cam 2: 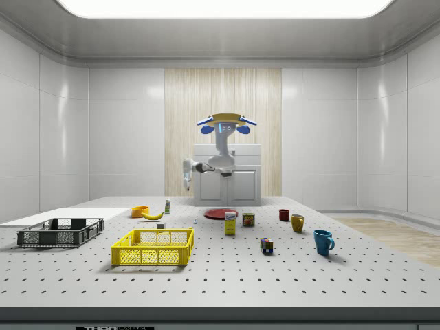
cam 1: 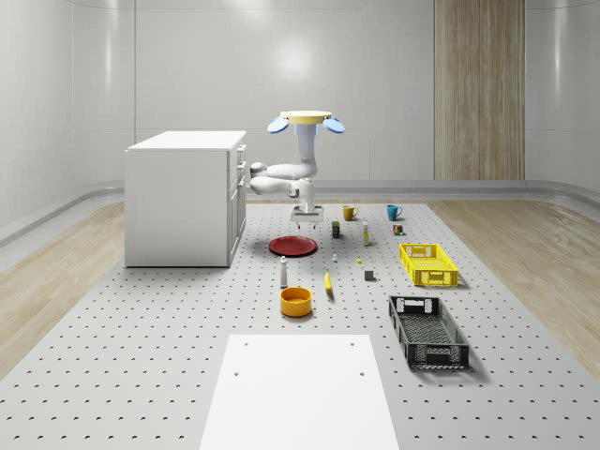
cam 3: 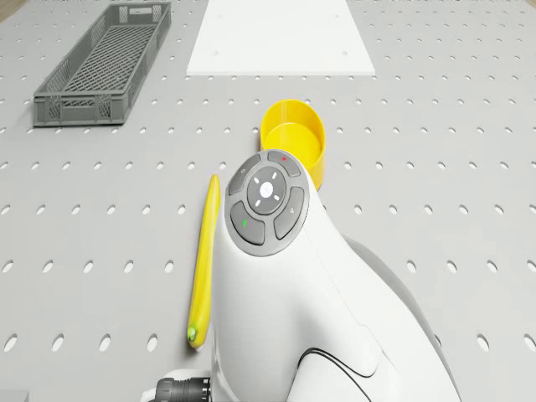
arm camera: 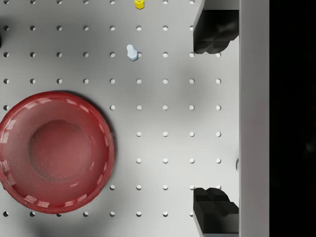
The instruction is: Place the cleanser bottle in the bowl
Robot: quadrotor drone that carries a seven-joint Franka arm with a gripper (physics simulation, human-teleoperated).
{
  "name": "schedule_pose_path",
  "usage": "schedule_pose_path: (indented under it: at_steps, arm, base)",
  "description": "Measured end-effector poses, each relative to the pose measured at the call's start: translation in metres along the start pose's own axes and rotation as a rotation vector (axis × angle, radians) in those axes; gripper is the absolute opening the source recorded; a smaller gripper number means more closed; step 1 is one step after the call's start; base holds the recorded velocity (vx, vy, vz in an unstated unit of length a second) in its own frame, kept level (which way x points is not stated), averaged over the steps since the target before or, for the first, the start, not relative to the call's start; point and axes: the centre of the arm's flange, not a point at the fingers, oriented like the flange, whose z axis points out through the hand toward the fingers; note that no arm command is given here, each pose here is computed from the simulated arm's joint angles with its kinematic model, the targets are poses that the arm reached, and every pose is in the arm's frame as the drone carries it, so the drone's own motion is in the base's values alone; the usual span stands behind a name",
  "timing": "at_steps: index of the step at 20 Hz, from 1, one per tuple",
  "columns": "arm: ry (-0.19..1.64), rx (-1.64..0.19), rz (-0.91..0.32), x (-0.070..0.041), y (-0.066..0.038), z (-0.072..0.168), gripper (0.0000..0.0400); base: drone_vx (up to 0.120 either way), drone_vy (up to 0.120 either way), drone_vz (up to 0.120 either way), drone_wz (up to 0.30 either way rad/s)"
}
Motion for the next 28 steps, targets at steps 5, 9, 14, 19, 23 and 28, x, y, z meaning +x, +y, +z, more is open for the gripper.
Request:
schedule_pose_path:
  at_steps: [5,9,14,19,23,28]
  arm:
    - [0.000,0.000,0.000,0.0000,0.0000,0.0000,0.0400]
    - [0.000,0.000,0.000,0.0000,0.0000,0.0000,0.0400]
    - [0.000,0.000,0.000,0.0000,0.0000,0.0000,0.0400]
    - [0.000,0.000,0.000,0.0000,0.0000,0.0000,0.0400]
    - [0.000,0.000,0.000,0.0000,0.0000,0.0000,0.0400]
    - [0.000,0.000,0.000,0.0000,0.0000,0.0000,0.0400]
  base:
    - [0.120,0.000,0.000,0.000]
    - [0.120,0.000,0.000,0.000]
    - [0.120,0.000,-0.016,0.000]
    - [0.120,0.000,-0.080,0.000]
    - [0.120,0.000,-0.040,0.000]
    - [0.120,0.000,0.000,0.000]
